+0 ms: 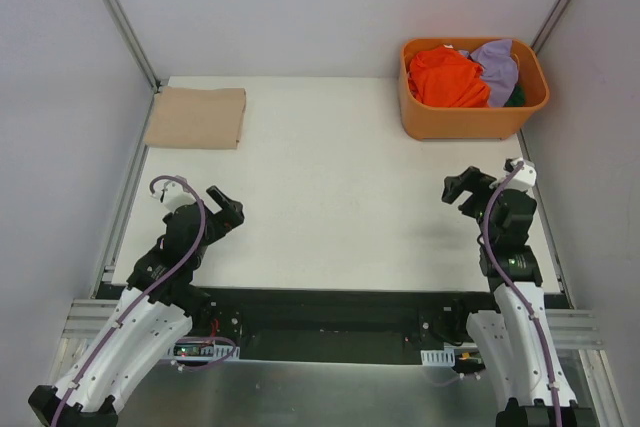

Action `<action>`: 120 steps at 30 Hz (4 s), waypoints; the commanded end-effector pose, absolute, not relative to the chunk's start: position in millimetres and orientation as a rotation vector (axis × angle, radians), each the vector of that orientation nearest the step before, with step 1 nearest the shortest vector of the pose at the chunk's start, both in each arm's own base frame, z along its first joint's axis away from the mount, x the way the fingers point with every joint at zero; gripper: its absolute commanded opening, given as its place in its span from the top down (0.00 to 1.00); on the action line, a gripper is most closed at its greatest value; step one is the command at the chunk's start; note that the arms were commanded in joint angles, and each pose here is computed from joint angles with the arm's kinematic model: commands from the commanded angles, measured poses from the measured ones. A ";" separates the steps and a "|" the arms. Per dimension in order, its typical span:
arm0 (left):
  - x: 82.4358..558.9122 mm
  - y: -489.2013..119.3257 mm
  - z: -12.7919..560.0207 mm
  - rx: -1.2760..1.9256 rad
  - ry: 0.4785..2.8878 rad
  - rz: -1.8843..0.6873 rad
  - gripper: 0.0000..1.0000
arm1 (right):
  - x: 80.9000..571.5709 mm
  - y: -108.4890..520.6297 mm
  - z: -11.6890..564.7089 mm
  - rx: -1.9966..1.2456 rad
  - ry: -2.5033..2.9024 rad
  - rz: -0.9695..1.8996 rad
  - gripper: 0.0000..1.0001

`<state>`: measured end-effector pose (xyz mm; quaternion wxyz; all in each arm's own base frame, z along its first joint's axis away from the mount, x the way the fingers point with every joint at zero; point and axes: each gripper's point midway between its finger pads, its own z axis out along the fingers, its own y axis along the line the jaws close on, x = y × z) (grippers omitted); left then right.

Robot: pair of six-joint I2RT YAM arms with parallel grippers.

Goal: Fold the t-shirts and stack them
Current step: Grab crumpled tshirt from bin with the right arm, then move the tshirt to the center of the board

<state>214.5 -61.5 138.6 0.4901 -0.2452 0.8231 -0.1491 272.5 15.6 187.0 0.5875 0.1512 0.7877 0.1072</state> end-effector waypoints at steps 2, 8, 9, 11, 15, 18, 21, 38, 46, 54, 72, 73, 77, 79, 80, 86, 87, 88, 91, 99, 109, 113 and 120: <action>219.7 -61.3 146.4 -0.581 1.971 -0.359 0.01 | 285.5 28.6 204.8 0.347 1.756 0.359 0.04; 234.0 -49.5 152.7 -0.602 1.947 -0.243 0.01 | 312.4 51.7 245.3 0.168 1.794 0.431 0.04; 236.8 -48.2 152.2 -0.612 1.947 -0.224 0.01 | 321.0 46.7 260.1 0.205 1.805 0.410 0.04; 242.9 -45.7 151.7 -0.615 1.949 -0.183 0.01 | 344.4 41.8 272.0 0.247 1.856 0.382 0.04; 249.4 -43.0 151.1 -0.584 1.977 -0.109 0.01 | 396.4 31.7 299.0 0.268 1.900 0.302 0.04; 250.0 -35.1 146.9 -0.607 1.964 -0.058 0.01 | 432.2 15.4 299.3 0.331 1.960 0.198 0.04; 249.9 -32.9 146.4 -0.603 1.951 -0.050 0.01 | 468.8 0.0 292.3 0.362 2.008 0.085 0.04; 249.5 -30.6 147.4 -0.570 1.930 -0.044 0.01 | 602.4 -46.4 230.4 0.307 2.094 -0.297 0.01; 252.6 -32.4 145.7 -0.556 1.945 -0.031 0.01 | 618.7 -37.6 184.3 0.184 2.166 -0.276 0.17; 252.3 -34.1 146.5 -0.542 1.945 -0.043 0.01 | 634.1 -18.7 225.1 0.154 2.038 -0.134 0.99; 246.3 -37.7 153.4 -0.547 1.902 -0.128 0.01 | 560.2 62.1 450.7 0.030 1.589 0.261 0.99; 245.5 -38.5 154.2 -0.547 1.898 -0.140 0.01 | 548.5 70.2 466.6 0.003 1.559 0.274 0.99; 242.9 -42.7 158.5 -0.550 1.881 -0.194 0.01 | 488.4 110.5 527.4 -0.114 1.434 0.346 0.99; 241.5 -43.8 159.2 -0.568 1.867 -0.222 0.01 | 455.5 133.0 550.6 -0.185 1.379 0.377 0.99; 241.1 -44.8 159.2 -0.578 1.864 -0.236 0.01 | 437.1 146.1 561.0 -0.226 1.349 0.396 0.99; 232.5 -61.5 162.0 -0.578 1.887 -0.374 0.01 | 340.6 211.7 592.0 -0.390 1.228 0.576 0.99; 229.9 -63.9 162.6 -0.593 1.887 -0.405 0.01 | 322.8 227.6 593.2 -0.422 1.215 0.650 0.99; 227.1 -66.3 161.4 -0.600 1.897 -0.427 0.01 | 308.6 237.6 596.4 -0.436 1.200 0.713 0.99; 219.3 -69.6 159.9 -0.610 1.916 -0.468 0.01 | 271.2 267.8 596.2 -0.522 1.160 0.890 0.99; 202.0 -64.3 161.0 -0.677 1.910 -0.512 0.01 | 277.4 273.7 443.0 -0.490 1.467 0.889 0.90; 196.8 -78.0 128.5 -0.686 2.090 -0.494 0.01 | 267.7 151.5 188.2 -0.038 1.992 0.362 0.04; 193.6 -98.5 112.4 -0.629 2.251 -0.519 0.01 | 245.0 136.3 154.3 0.017 2.073 0.350 0.04; 160.2 -136.0 74.2 -0.533 2.528 -0.693 0.03 | 221.9 123.9 121.1 0.102 2.151 0.364 0.04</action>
